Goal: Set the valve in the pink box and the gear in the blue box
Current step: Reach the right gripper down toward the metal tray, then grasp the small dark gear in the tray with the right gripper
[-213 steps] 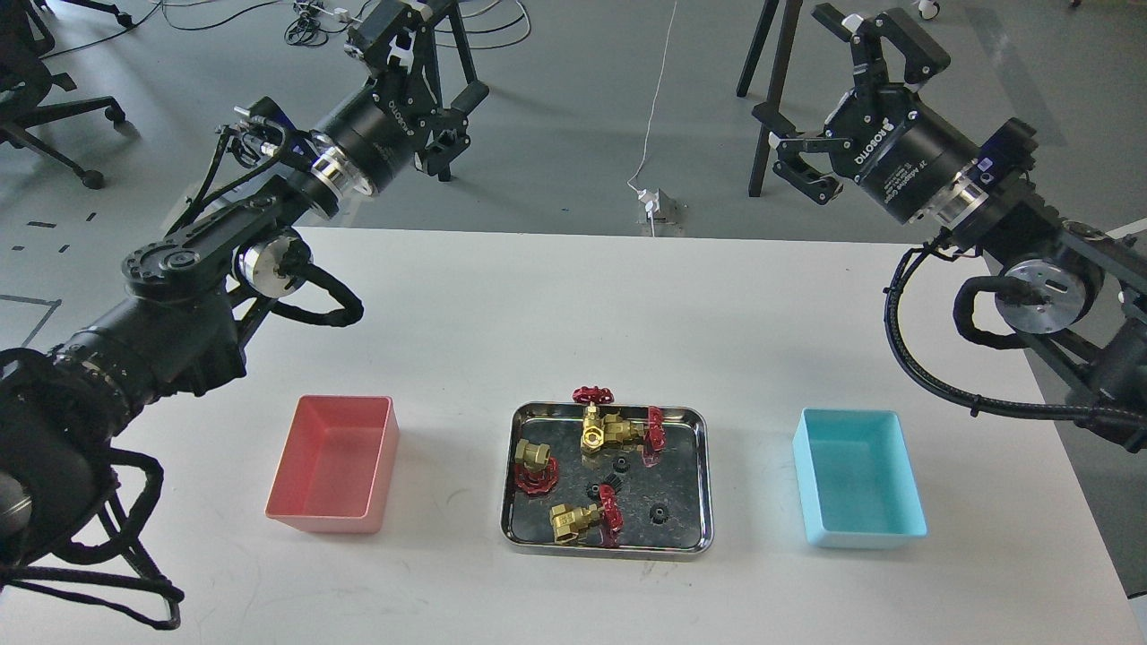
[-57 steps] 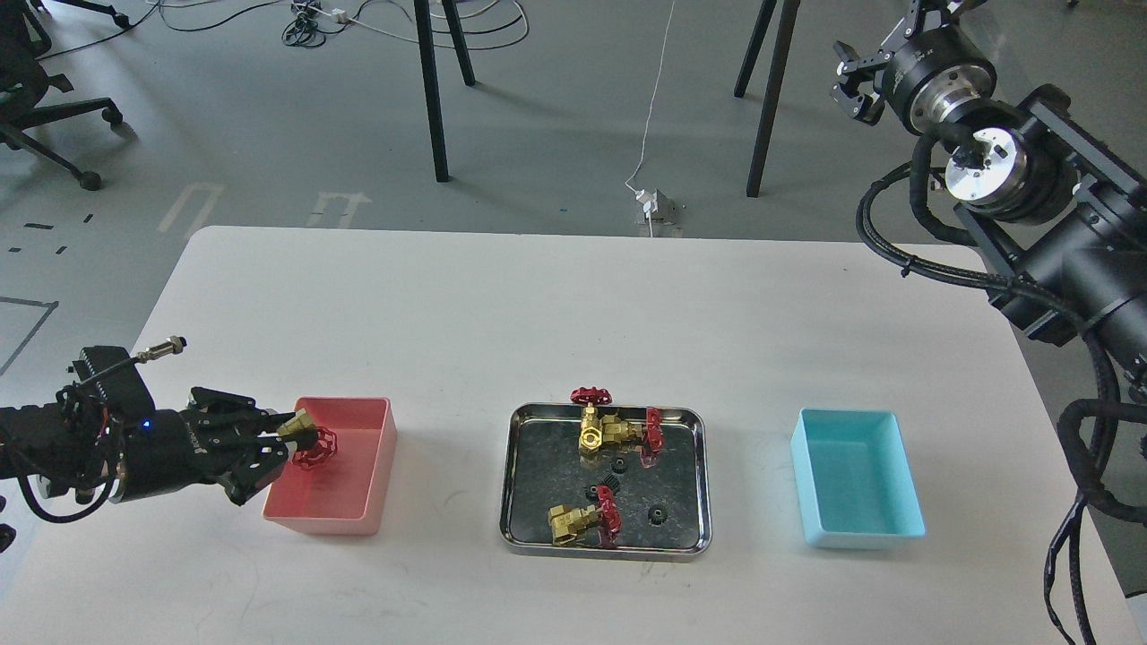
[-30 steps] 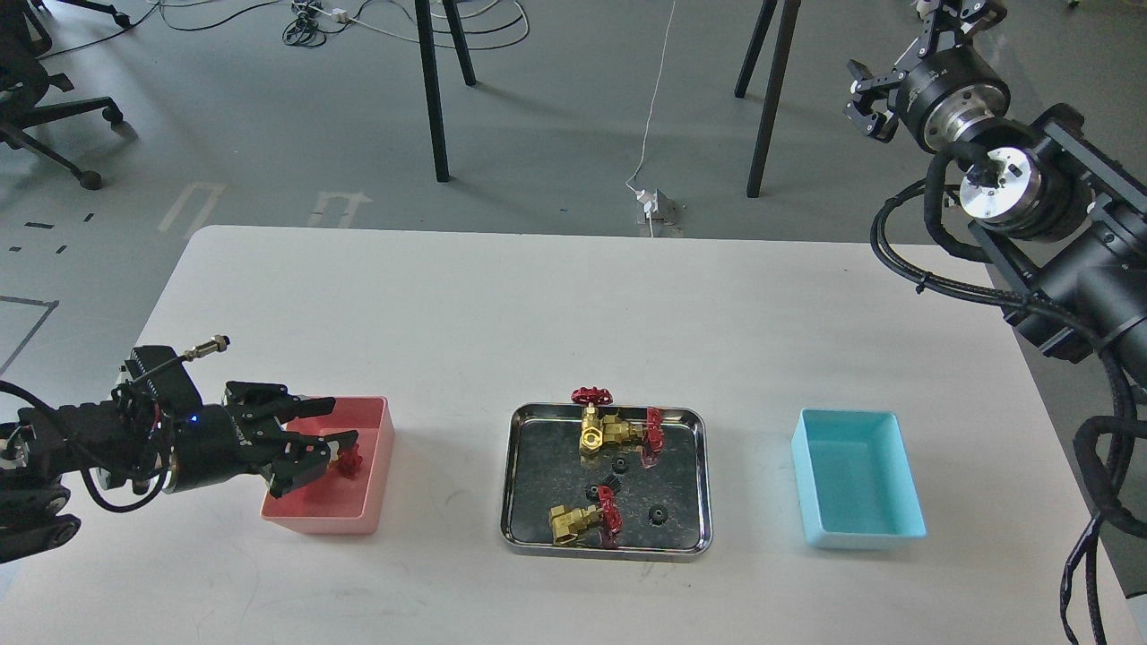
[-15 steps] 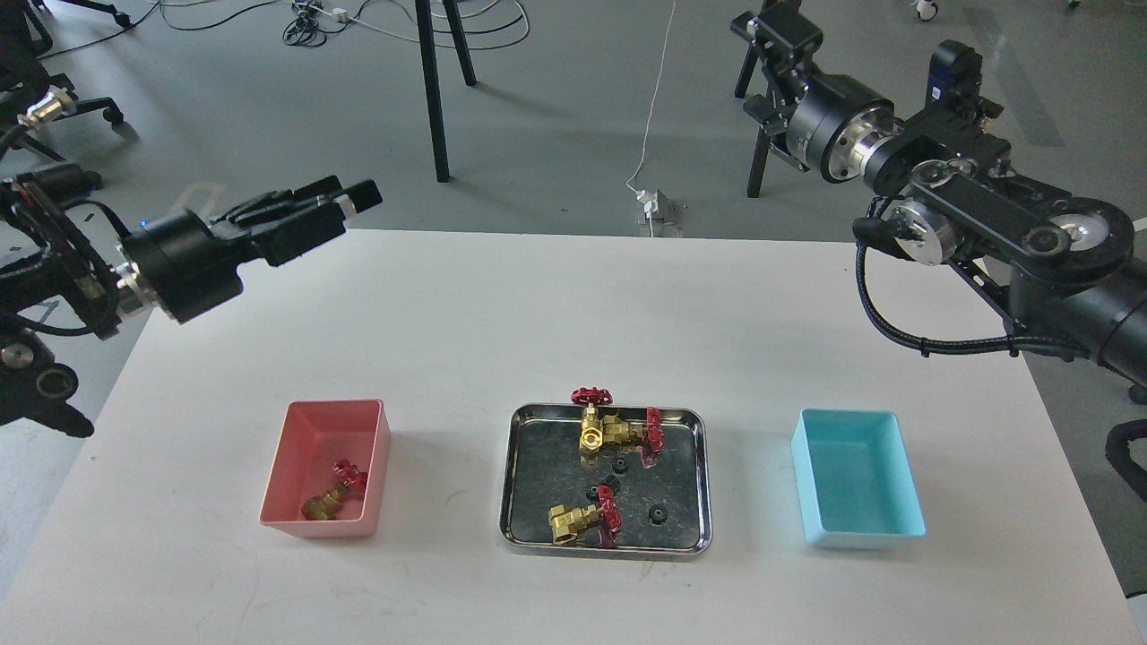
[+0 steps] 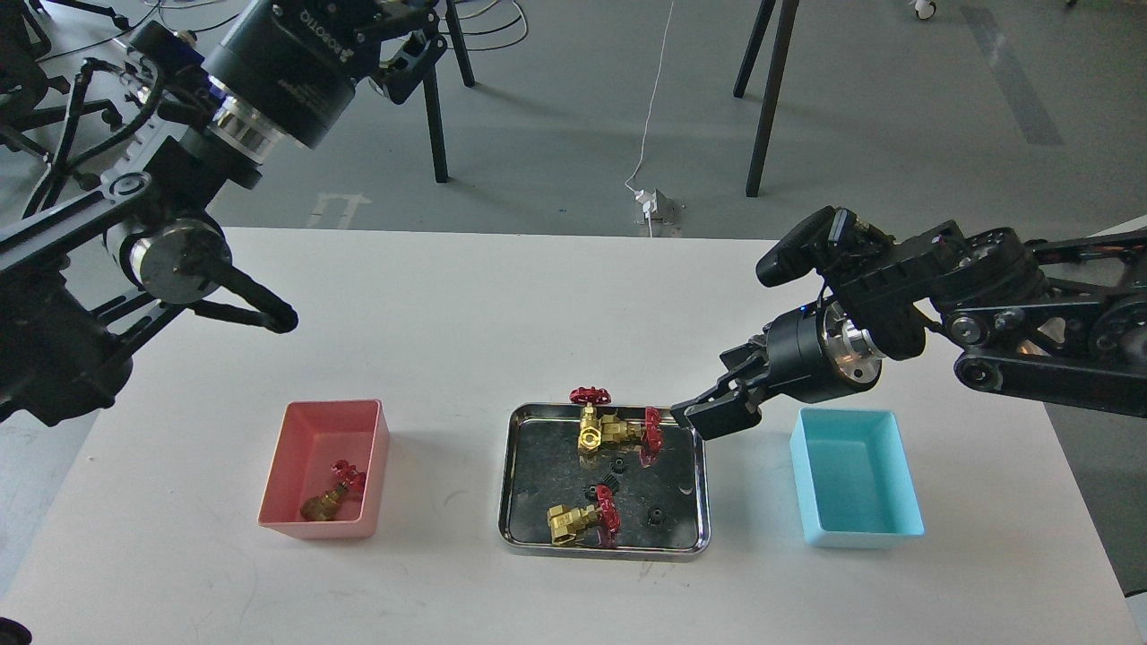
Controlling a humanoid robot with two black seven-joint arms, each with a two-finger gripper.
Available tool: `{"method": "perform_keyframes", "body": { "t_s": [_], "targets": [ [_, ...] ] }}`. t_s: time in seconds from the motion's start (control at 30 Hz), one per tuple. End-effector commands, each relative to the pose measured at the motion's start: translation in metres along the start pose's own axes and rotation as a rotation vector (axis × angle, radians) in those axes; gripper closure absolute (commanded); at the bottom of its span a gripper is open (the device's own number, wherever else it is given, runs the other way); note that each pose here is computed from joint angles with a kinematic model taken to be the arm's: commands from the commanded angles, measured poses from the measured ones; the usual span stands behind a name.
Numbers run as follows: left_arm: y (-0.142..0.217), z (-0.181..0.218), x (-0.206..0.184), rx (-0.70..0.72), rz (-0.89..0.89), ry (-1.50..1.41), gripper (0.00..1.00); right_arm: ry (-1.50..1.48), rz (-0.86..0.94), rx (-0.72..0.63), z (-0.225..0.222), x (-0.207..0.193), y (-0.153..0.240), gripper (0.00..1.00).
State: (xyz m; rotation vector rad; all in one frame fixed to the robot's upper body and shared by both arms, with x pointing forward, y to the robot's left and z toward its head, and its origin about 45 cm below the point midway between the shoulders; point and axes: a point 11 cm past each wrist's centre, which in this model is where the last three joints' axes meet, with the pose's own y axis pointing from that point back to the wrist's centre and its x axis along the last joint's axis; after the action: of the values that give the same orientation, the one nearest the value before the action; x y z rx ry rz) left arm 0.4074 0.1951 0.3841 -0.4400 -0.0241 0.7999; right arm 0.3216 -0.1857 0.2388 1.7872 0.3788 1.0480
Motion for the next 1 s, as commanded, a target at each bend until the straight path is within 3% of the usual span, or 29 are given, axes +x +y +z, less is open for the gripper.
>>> {"method": "perform_keyframes", "body": {
  "t_s": [0.0,0.13,0.47,0.97],
  "targets": [
    [0.002,-0.012,-0.006,0.007,0.007,0.033,0.1,0.153,-0.166,0.006,-0.01,-0.035,-0.024,0.22],
    [0.01,-0.019,-0.003,0.008,0.03,0.057,0.1,0.189,-0.236,0.057,-0.025,-0.056,-0.051,0.35],
    [0.015,-0.039,-0.011,0.006,0.043,0.127,0.08,0.259,-0.184,0.057,-0.034,-0.035,-0.1,0.38],
    [0.022,-0.047,-0.011,0.021,0.056,0.143,0.06,0.319,-0.216,0.036,-0.04,-0.03,-0.13,0.43]
  ]
}}
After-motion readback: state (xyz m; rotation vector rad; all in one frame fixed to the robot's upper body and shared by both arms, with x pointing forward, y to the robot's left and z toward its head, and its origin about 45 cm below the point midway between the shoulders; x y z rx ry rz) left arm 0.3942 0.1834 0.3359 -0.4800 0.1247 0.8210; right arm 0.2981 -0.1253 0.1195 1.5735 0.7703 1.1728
